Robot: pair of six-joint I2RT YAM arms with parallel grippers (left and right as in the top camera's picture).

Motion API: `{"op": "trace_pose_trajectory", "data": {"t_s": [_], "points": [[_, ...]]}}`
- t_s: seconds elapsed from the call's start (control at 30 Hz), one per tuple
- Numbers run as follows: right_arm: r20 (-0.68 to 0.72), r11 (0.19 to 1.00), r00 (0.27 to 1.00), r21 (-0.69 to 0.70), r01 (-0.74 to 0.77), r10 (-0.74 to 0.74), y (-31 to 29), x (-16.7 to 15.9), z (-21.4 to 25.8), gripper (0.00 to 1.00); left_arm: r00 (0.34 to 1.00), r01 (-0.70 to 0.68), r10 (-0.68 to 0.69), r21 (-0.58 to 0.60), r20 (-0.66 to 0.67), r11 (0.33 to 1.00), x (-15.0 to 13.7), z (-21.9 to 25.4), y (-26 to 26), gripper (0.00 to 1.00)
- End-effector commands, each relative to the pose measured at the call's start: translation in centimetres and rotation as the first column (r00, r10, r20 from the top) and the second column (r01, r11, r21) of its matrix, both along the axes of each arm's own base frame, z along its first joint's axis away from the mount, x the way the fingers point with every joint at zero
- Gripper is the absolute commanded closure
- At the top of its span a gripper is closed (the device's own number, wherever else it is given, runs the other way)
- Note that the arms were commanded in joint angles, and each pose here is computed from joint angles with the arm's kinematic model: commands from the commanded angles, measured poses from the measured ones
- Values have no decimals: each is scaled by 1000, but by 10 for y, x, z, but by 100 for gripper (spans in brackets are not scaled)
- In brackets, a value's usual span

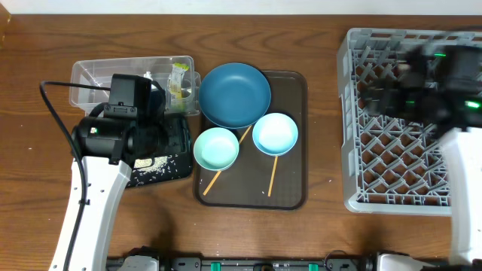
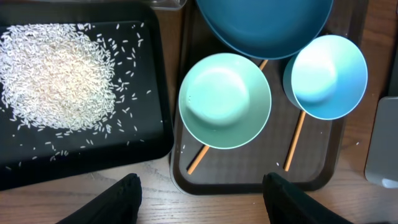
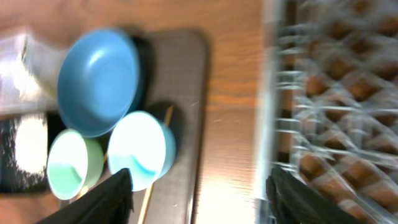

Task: Sort waste into correct bins and load items into the dishwasher rack
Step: 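Reach the right gripper to the light blue bowl, then lift the light blue bowl with the right gripper into the rack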

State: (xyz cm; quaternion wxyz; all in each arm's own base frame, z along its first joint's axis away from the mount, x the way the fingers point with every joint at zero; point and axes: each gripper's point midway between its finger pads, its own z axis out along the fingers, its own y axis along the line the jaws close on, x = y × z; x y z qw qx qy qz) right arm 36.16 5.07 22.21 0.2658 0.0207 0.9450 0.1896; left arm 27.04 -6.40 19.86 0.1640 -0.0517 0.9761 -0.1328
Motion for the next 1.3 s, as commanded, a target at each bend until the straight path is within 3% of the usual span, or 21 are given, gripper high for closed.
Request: {"op": "trace_pose_trajectory", "data": {"t_s": [0.0, 0.33, 0.43, 0.5, 0.7, 0.77, 0.83, 1.03, 1.27], "points": [[-44, 994, 996, -75, -74, 71, 37, 6, -21, 36, 1000, -2, 2, 7, 6, 1000, 0, 2, 2, 35], [-257, 979, 958, -124, -164, 128, 116, 8, -116, 37, 1000, -2, 2, 7, 6, 1000, 0, 2, 2, 35], [-331, 978, 937, -126, -164, 114, 126, 4, -145, 45, 1000, -2, 2, 7, 6, 1000, 0, 2, 2, 35], [-369, 975, 922, -134, -175, 115, 129, 0, -161, 61, 1000, -2, 2, 7, 6, 1000, 0, 2, 2, 34], [-401, 973, 915, -187, -137, 52, 118, 1, -177, 76, 1000, -2, 2, 8, -4, 1000, -1, -1, 3, 35], [-394, 971, 919, -203, -124, 35, 115, 3, -177, 91, 1000, -2, 2, 9, -6, 1000, -1, -1, 3, 34], [-388, 971, 921, -207, -118, 29, 112, 4, -174, 99, 1000, -2, 2, 9, -7, 1000, -1, -2, 3, 35], [-290, 977, 957, -205, -64, 2, 92, 17, -128, 99, 1000, -2, 2, 9, -8, 1000, 0, -2, 3, 35], [34, 935, 991, -328, 136, -132, 14, 28, -16, 99, 1000, -2, 2, 9, -8, 1000, 0, -2, 3, 34]]}}
